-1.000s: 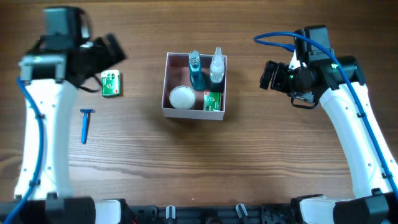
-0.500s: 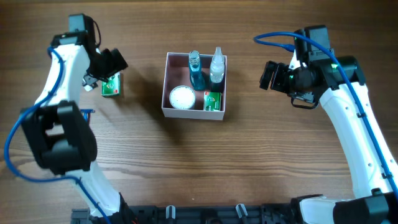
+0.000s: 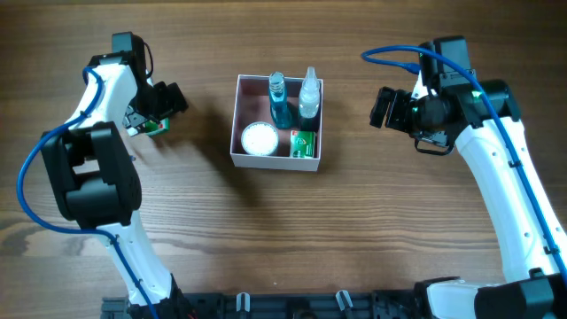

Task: Pack container
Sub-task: 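Grasp the Dettol soap box with left gripper and lift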

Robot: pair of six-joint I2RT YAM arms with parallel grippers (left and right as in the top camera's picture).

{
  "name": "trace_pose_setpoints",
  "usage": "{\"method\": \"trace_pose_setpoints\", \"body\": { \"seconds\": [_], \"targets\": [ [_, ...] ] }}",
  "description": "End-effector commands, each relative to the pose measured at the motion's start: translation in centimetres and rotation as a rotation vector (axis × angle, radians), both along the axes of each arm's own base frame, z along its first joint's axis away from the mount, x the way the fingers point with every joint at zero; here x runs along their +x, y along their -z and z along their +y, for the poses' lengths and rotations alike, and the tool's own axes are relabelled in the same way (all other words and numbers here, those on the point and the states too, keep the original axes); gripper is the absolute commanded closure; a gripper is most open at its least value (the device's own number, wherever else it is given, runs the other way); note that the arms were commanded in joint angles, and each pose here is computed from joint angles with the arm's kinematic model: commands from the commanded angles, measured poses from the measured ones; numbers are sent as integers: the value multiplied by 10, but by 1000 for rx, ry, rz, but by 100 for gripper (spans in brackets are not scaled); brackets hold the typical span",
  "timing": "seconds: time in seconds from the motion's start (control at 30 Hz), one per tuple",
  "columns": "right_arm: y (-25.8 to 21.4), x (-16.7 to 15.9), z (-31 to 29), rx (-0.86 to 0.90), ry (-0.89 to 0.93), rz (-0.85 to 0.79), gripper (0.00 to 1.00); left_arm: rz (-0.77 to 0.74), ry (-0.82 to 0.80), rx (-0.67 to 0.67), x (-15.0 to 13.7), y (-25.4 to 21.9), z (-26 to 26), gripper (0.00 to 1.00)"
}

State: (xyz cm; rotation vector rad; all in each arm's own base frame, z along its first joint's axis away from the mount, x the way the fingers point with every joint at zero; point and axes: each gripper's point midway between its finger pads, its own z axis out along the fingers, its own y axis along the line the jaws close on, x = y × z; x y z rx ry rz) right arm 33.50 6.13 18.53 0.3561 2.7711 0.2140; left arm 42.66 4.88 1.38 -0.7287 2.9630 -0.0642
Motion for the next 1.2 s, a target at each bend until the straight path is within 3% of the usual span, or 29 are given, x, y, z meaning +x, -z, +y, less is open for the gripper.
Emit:
{"method": "trace_pose_setpoints", "body": {
  "seconds": [0.0,0.27,0.6,0.9,1.17],
  "targets": [
    [3,0,1,9,-4,13,0,39,24,-14,-3,18,-2,0],
    [3,0,1,8,-4,12,0,96,19,68,-16,18,12,0],
    [3,0,1,8,-4,12,0,91,14,63,-15,18,11,0],
    [3,0,1,9,-4,13,0,67,10,23,-9,18,5,22],
    [3,0,1,8,-5,13,0,66,11,13,-9,18,2,33]
  ]
}}
